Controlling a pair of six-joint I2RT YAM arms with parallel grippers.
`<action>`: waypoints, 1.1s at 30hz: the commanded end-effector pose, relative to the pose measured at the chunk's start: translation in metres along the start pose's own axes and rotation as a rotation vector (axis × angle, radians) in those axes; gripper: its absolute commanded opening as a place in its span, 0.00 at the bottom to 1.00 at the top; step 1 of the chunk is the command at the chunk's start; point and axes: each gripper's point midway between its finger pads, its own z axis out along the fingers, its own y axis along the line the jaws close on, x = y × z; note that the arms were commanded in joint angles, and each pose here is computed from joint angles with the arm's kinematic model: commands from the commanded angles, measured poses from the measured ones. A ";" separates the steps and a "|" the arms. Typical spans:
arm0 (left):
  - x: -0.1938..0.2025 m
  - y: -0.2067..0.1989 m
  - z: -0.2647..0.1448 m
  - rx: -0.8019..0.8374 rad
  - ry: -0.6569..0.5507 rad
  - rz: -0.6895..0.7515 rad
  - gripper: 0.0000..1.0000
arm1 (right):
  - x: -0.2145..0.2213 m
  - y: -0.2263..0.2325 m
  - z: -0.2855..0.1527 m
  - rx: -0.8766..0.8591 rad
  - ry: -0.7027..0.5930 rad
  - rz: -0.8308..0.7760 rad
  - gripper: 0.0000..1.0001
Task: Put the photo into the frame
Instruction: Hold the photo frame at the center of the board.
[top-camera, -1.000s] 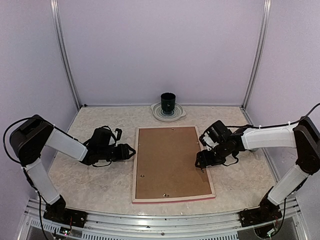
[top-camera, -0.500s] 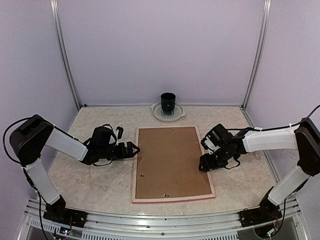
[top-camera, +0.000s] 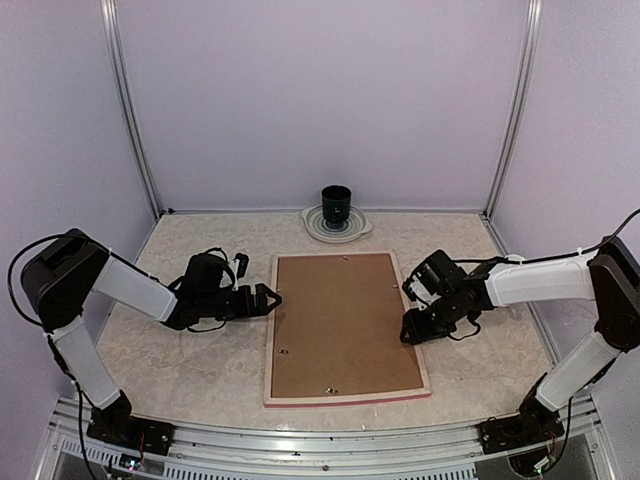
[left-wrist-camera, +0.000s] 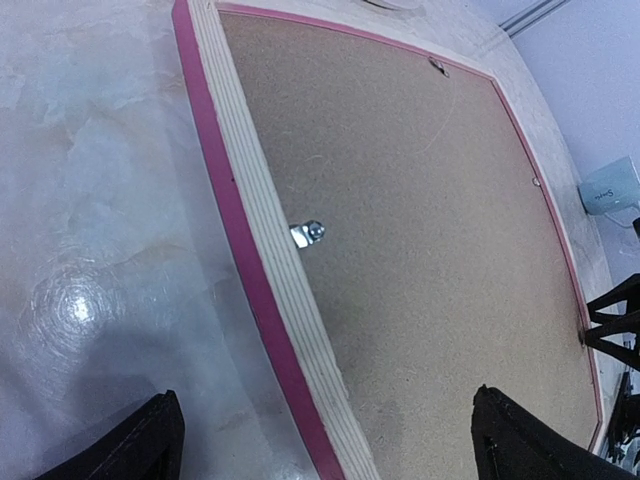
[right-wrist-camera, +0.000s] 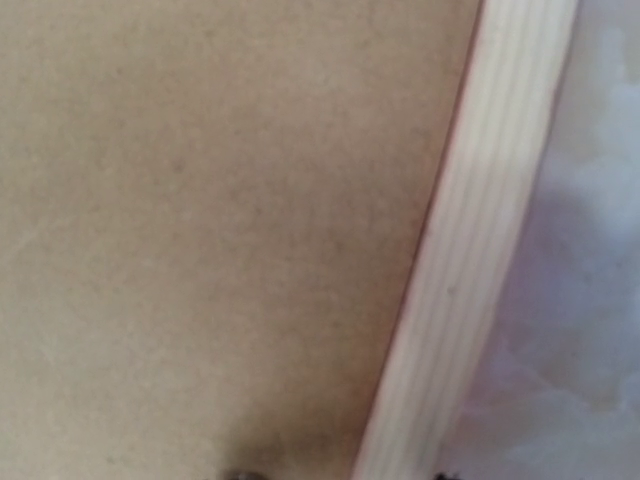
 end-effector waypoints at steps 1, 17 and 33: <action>0.017 0.004 0.006 -0.010 0.063 -0.002 0.99 | 0.003 -0.001 0.006 0.007 0.001 0.002 0.47; 0.018 0.005 0.007 -0.014 0.067 0.000 0.99 | 0.007 -0.006 0.014 0.028 0.008 0.011 0.35; 0.018 0.004 0.007 -0.014 0.066 0.002 0.99 | 0.020 -0.018 0.023 0.078 0.048 0.015 0.29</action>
